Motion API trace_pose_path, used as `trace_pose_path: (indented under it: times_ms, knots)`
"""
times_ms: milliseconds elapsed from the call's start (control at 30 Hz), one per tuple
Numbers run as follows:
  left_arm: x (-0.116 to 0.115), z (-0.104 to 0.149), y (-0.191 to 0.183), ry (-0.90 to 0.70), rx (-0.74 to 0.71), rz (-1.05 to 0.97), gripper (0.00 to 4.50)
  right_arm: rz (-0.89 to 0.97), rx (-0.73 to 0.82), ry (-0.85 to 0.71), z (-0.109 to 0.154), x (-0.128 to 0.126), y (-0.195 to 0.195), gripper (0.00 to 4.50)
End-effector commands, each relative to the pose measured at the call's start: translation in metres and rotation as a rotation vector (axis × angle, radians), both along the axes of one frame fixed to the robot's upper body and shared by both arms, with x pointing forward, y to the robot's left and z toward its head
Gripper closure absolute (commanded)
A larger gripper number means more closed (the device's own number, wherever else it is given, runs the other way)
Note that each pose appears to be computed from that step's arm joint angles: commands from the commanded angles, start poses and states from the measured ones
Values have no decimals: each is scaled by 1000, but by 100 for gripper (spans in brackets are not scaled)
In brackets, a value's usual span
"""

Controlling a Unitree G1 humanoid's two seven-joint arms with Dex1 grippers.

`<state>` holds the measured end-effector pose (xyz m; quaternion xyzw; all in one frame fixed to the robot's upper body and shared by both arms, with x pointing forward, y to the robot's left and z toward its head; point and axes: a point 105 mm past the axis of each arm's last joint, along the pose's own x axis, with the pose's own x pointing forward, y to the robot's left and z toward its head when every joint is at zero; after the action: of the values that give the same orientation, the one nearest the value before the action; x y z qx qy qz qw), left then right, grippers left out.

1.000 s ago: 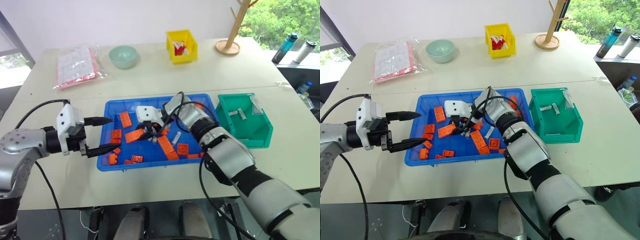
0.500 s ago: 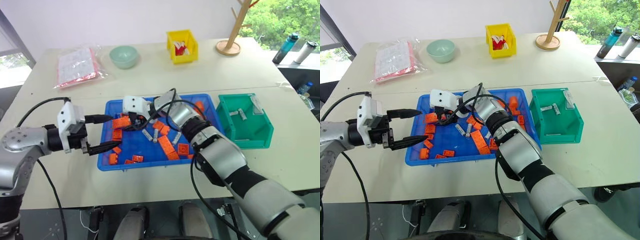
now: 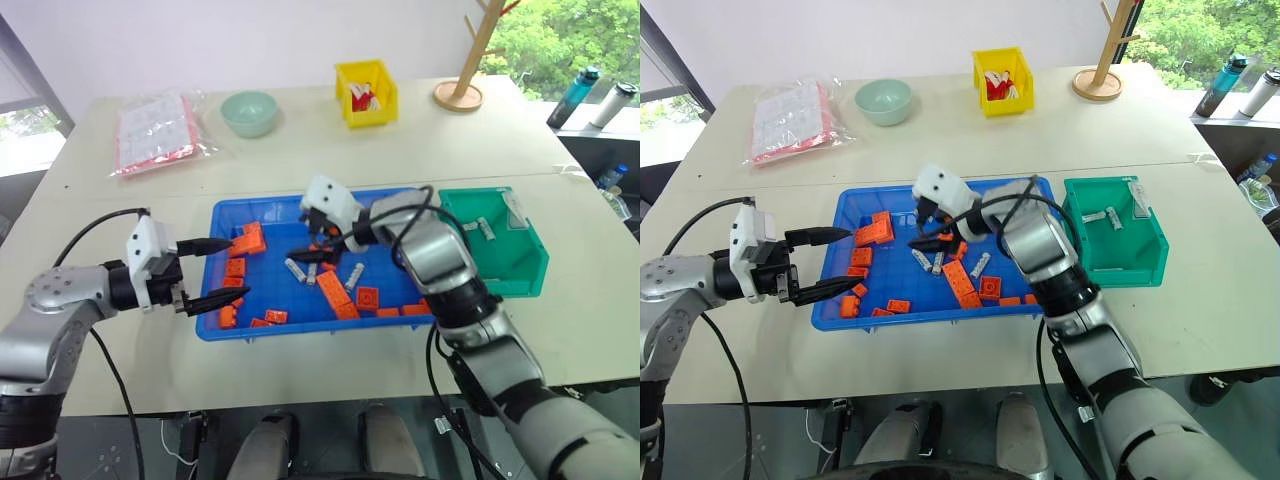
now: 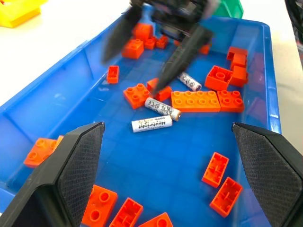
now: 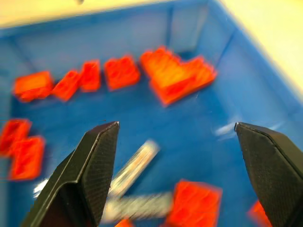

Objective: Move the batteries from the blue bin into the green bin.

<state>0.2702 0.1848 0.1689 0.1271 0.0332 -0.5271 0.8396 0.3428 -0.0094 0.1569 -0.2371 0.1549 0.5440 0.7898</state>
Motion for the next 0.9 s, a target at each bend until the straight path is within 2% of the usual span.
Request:
trace_pose_path:
  times_ms: [33, 467, 567, 767, 900]
  knots:
    - [6, 11, -4, -55, 1, -33, 0, -9, 16, 10, 1, -9, 9, 50]
    - [8, 14, -6, -73, 15, -57, 0, -16, -48, 94, -42, -14, 15, 50]
    - [8, 15, -5, -74, 17, -51, 0, -6, -62, 100, -49, -15, 15, 128]
    - [8, 15, -5, -76, 13, -47, 0, -2, -67, 77, -51, -11, 20, 434]
    - [9, 13, -5, -74, 12, -51, 0, -7, -16, 77, -34, -12, 22, 442]
